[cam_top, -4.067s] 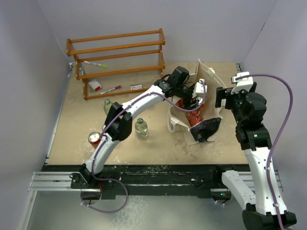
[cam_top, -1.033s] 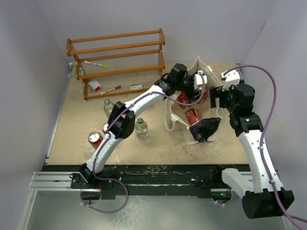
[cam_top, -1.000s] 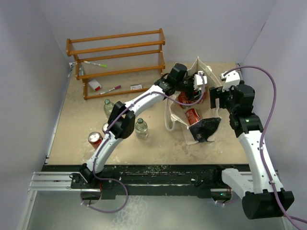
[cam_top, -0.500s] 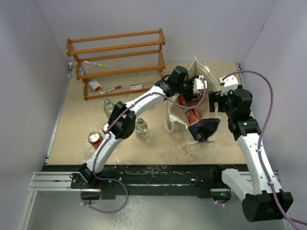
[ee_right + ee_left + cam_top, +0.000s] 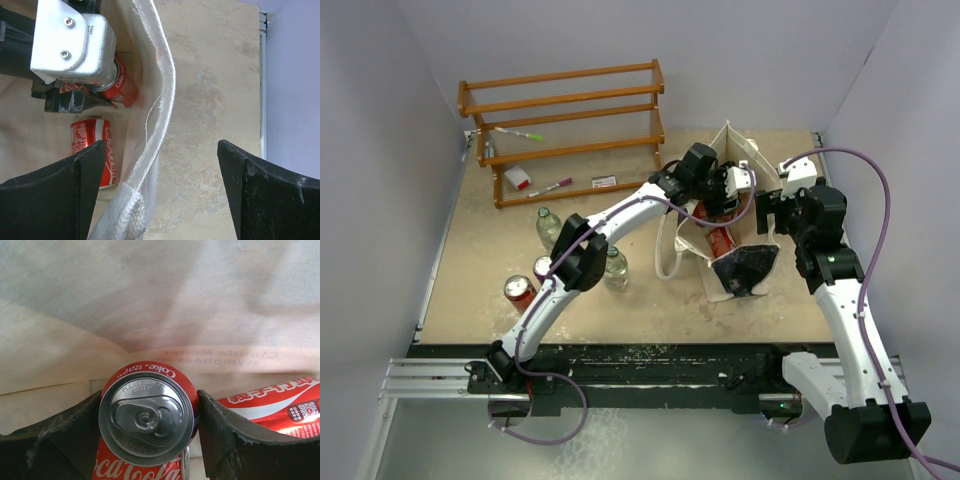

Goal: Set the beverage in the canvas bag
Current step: Place the drink in the canvas bag.

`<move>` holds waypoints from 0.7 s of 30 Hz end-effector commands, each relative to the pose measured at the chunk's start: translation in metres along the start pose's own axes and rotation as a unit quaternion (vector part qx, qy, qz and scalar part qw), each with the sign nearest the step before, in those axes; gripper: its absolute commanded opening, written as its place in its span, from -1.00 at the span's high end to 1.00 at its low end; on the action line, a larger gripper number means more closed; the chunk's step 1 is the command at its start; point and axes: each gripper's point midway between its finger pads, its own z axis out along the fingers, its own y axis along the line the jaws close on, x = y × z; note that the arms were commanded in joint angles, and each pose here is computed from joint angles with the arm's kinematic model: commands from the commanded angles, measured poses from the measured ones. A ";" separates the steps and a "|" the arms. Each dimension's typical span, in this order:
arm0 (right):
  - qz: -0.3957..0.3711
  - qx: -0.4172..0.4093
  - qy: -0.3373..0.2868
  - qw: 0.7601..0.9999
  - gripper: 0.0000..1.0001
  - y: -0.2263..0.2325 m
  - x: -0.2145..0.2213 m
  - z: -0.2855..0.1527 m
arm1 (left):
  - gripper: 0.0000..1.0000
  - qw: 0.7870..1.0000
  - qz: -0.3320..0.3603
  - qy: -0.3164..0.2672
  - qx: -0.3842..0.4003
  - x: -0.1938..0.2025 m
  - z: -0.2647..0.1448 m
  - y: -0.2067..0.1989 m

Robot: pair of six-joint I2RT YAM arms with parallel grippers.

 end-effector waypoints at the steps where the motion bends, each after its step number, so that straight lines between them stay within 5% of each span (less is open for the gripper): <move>1: 0.001 0.007 -0.029 1.000 -0.85 -0.004 -0.014 -0.001 | 0.74 0.997 -0.059 0.045 -0.007 0.052 0.009 0.002; 7: -0.003 0.008 -0.031 0.999 -0.85 -0.005 -0.016 -0.002 | 0.55 0.994 -0.101 0.031 -0.011 0.051 0.015 0.001; 12: -0.003 0.008 -0.032 0.999 -0.85 -0.005 -0.015 -0.002 | 0.11 0.991 -0.134 0.011 -0.019 0.047 0.021 0.003; 21: -0.002 -0.001 -0.030 1.000 -0.85 -0.001 -0.012 -0.002 | -0.33 0.990 -0.140 -0.009 -0.022 0.032 0.028 0.003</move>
